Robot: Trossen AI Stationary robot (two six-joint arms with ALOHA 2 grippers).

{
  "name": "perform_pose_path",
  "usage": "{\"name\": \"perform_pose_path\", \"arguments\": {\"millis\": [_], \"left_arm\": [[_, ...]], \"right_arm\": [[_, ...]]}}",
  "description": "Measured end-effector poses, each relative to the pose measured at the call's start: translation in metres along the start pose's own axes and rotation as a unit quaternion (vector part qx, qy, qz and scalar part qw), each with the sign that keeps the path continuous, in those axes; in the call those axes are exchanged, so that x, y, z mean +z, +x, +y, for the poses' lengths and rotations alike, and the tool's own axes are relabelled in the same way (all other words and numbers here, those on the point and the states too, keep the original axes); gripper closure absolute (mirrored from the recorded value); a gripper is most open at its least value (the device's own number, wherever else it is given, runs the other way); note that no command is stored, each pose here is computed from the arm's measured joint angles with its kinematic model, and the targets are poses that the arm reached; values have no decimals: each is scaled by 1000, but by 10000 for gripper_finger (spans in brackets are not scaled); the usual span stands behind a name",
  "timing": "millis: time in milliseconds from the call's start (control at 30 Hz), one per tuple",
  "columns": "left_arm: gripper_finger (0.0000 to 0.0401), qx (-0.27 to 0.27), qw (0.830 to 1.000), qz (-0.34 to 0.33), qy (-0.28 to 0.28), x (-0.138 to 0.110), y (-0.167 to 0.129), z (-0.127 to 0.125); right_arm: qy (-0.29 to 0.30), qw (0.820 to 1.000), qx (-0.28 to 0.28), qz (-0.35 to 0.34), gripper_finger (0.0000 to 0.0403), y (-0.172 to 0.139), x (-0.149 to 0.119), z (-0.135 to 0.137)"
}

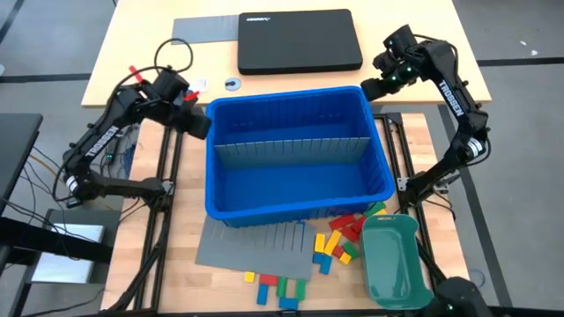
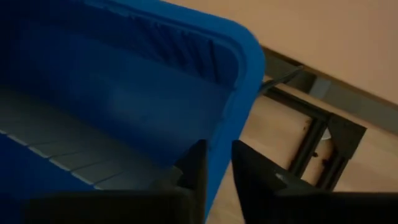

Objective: Sort Items/Unsort Items

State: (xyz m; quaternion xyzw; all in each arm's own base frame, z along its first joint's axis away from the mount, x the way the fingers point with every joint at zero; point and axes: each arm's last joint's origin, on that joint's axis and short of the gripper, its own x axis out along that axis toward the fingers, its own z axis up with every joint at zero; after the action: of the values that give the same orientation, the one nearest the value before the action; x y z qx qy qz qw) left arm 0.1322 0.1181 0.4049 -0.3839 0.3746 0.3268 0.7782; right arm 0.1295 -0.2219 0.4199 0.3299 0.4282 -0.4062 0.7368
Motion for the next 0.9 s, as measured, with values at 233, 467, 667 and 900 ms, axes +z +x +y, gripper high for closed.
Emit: {"name": "perform_pose_path", "arguments": {"millis": [233, 467, 667, 900], "left_arm": [[240, 48, 997, 53, -14, -2, 42, 12], [186, 48, 997, 48, -34, -4, 72, 21], [182, 51, 998, 16, -36, 0, 80, 22], [182, 54, 997, 14, -53, -3, 92, 26]], "right_arm": [[37, 999, 25, 15, 219, 3, -2, 3], [52, 997, 18, 54, 159, 25, -7, 0], [78, 995, -8, 67, 147, 65, -10, -5], [101, 991, -15, 86, 160, 99, -20, -10]]}}
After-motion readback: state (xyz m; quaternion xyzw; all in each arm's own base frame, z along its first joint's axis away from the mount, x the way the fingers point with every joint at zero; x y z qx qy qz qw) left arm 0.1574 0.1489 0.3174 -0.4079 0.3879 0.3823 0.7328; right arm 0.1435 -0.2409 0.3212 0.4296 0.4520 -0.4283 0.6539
